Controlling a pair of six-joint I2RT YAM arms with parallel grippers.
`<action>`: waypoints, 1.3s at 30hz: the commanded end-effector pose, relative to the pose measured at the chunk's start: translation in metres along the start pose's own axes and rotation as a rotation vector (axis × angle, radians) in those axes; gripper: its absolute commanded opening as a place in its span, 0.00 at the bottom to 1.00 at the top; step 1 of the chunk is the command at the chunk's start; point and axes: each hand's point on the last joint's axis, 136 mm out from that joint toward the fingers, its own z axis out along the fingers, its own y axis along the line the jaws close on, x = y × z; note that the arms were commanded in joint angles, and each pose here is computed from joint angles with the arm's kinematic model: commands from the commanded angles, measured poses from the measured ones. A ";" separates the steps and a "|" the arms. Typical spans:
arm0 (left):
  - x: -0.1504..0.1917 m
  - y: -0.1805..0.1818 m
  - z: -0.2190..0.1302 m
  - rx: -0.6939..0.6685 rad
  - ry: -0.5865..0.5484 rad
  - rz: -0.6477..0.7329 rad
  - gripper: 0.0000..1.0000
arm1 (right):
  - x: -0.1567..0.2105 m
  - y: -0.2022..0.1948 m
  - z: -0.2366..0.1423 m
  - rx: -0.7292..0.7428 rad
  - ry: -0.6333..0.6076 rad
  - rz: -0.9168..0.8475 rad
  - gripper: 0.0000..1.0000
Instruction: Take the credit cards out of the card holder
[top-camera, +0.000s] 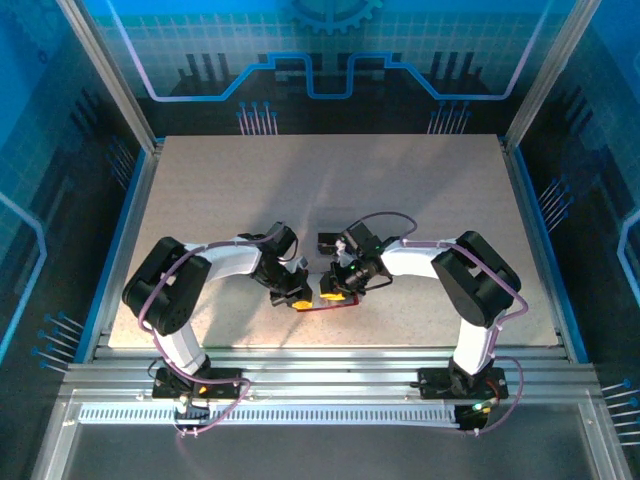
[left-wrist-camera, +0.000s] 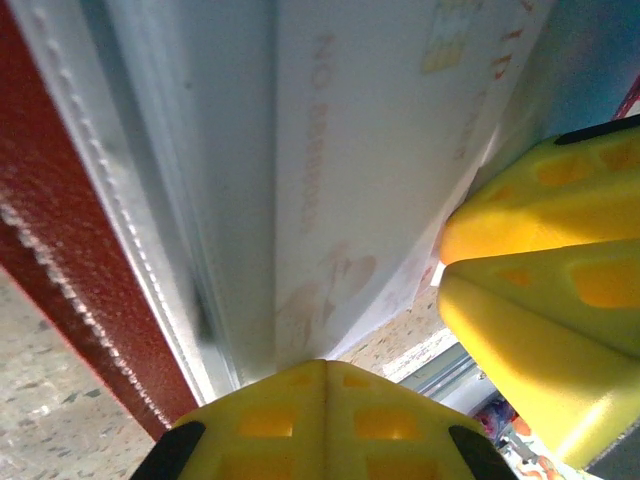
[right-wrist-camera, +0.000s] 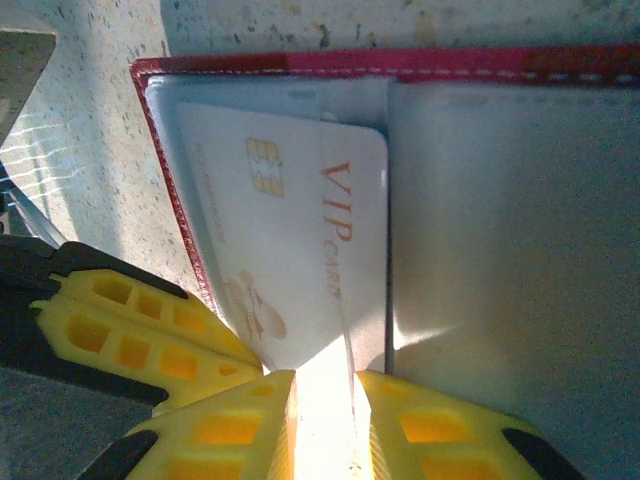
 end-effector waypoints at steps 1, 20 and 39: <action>0.006 0.010 0.002 -0.042 0.022 -0.005 0.00 | 0.006 -0.016 0.002 0.099 0.018 0.004 0.22; 0.001 -0.003 -0.006 -0.017 -0.008 0.010 0.00 | -0.003 0.005 -0.016 0.088 -0.041 -0.033 0.22; -0.031 -0.010 -0.015 -0.099 -0.101 0.028 0.00 | -0.021 0.004 -0.026 -0.035 -0.074 0.027 0.22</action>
